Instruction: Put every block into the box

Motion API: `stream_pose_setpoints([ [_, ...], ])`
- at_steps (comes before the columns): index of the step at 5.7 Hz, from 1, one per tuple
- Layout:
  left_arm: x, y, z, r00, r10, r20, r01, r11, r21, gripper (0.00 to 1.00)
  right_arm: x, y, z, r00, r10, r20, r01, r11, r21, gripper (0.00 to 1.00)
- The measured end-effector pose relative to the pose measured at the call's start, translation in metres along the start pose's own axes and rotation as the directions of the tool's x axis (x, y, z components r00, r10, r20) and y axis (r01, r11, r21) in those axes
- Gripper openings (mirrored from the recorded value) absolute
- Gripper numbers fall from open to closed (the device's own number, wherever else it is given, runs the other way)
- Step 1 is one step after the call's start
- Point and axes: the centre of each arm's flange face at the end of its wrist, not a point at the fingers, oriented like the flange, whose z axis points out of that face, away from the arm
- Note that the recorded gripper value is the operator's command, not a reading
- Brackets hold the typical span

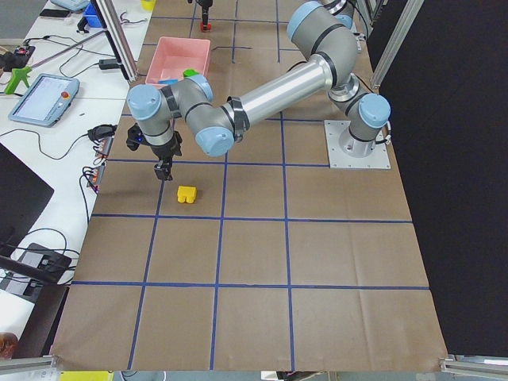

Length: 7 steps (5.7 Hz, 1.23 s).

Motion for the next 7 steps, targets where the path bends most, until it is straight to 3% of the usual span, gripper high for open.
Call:
stream_pose_setpoints([
  [1,-0.002,0.004,0.021,1.0,-0.022,0.012,0.021,1.0,0.02,0.99,0.0,0.0,0.001,1.0,-0.003,-0.004,0.003,1.0,-0.002,0.37],
  [2,0.002,0.005,0.039,0.998,-0.07,0.009,0.07,0.997,0.034,0.99,0.0,0.0,0.0,1.0,-0.009,-0.007,0.009,1.0,-0.002,0.17],
  [3,0.007,0.005,0.058,0.991,-0.13,-0.013,0.13,0.991,0.037,0.99,0.0,-0.001,-0.003,1.0,-0.014,-0.009,0.014,1.0,-0.001,0.05],
  [5,0.012,0.007,0.101,0.983,-0.179,-0.03,0.18,0.982,0.05,0.99,-0.001,-0.003,-0.017,1.0,-0.025,-0.012,0.025,1.0,0.004,0.05],
  [7,0.02,0.016,0.138,0.983,-0.183,-0.019,0.184,0.98,0.07,0.97,-0.005,-0.004,-0.071,1.0,-0.03,0.002,0.03,0.999,-0.025,0.05],
])
